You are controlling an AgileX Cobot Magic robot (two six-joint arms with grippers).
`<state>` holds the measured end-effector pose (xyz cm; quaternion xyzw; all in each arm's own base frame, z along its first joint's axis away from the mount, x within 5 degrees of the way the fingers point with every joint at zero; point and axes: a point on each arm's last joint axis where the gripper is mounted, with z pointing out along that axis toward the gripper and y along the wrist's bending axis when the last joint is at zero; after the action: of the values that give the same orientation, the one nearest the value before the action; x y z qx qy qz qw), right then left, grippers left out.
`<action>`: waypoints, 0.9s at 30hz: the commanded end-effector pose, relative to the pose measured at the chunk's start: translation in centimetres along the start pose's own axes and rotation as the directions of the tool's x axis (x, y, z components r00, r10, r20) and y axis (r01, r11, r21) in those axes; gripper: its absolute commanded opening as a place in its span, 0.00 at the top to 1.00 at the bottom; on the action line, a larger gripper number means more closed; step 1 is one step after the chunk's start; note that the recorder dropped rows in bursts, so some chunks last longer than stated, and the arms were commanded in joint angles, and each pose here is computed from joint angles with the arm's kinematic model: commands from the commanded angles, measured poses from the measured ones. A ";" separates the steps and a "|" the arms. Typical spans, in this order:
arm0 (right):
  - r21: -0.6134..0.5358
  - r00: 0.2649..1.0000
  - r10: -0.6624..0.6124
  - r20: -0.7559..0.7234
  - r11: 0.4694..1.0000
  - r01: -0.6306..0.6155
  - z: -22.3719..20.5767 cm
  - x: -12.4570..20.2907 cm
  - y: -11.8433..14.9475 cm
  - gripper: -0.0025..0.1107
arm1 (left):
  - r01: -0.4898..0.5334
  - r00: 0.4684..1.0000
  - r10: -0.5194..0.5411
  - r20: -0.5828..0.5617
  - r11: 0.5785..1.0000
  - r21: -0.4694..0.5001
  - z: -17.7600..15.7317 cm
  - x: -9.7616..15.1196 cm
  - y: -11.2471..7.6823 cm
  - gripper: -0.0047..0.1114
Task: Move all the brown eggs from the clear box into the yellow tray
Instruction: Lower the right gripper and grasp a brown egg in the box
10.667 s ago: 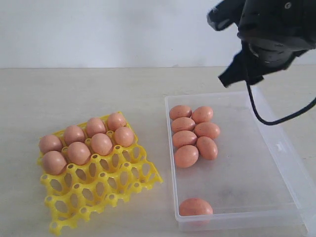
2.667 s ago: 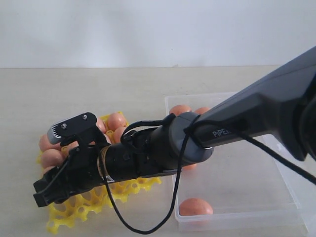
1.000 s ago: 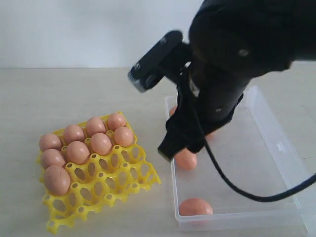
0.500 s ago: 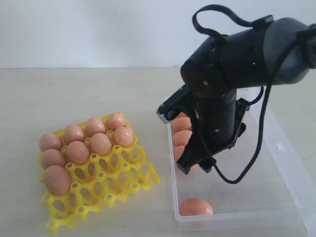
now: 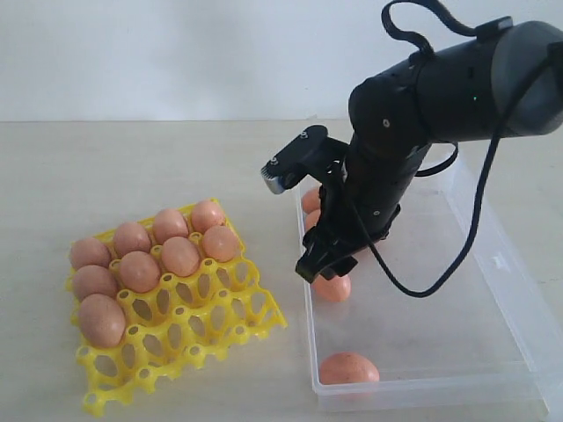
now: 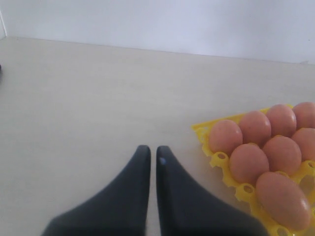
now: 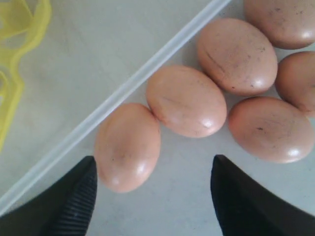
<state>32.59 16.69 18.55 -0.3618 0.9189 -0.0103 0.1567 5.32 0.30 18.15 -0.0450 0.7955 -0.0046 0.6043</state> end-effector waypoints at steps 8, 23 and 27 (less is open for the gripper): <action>-0.056 0.999 0.037 -0.027 0.998 -0.038 1.6 0.2 -0.2 0.47 | -0.002 1.000 0.002 0.005 1.000 -0.002 0.0 0.0 0.0 0.92; -0.117 0.996 0.083 -0.021 0.989 -0.085 4.8 0.0 0.4 0.52 | -0.002 1.000 0.002 0.005 1.000 -0.002 0.0 0.0 0.0 0.92; -0.115 0.996 0.084 -0.015 0.990 -0.085 4.8 -0.1 0.4 0.98 | -0.002 1.000 0.002 0.005 1.000 -0.002 0.0 0.0 0.0 0.92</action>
<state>33.51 17.59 13.63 -0.3285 0.9354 0.0486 0.1213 5.32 0.30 18.15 -0.0450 0.7955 -0.0046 0.6043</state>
